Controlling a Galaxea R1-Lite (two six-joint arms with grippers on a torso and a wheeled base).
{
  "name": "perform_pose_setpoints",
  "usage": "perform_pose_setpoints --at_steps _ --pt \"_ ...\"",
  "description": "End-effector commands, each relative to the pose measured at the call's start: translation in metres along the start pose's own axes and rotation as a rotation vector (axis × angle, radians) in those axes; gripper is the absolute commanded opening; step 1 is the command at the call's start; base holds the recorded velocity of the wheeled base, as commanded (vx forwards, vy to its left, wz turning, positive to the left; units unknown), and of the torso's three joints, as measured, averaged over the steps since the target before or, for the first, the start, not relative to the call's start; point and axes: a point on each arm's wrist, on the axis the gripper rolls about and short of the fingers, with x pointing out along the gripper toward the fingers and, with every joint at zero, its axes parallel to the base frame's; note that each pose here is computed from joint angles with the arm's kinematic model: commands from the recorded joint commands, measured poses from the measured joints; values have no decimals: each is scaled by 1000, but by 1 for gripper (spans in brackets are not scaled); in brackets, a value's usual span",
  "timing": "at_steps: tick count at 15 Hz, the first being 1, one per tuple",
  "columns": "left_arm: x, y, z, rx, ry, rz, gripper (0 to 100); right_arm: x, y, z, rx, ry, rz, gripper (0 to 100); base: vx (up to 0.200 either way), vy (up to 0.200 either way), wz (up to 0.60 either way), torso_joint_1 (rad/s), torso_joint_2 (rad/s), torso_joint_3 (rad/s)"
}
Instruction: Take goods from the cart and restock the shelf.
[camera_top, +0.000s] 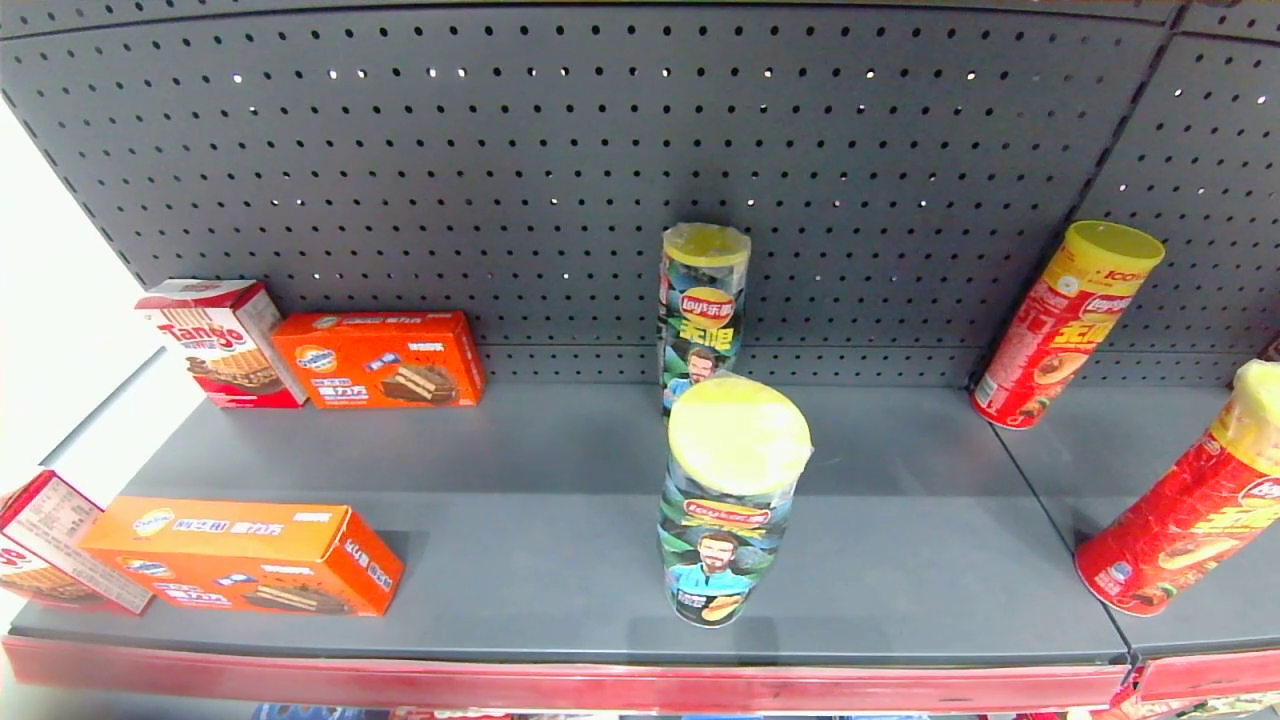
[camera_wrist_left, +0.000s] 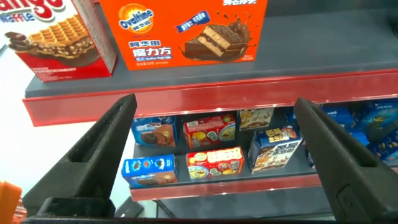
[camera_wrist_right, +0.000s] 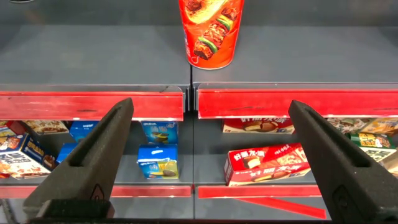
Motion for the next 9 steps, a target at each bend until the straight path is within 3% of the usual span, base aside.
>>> perform_pose_setpoints --at_steps 1,3,5,7,9 --pt "0 0 0 0 3 2 100 0 0 0 -1 1 1 100 0 0 0 0 0 0" --pt "0 0 0 -13 3 5 100 0 0 0 -1 1 1 100 0 0 0 0 0 0" --pt "0 0 0 -6 3 0 100 0 0 0 -1 1 1 100 0 0 0 0 0 0" --pt "0 0 0 -7 3 3 100 0 0 0 1 1 1 100 -200 0 0 0 0 2" --pt "0 0 0 -18 2 8 100 0 0 0 1 1 1 100 0 0 0 0 0 0"
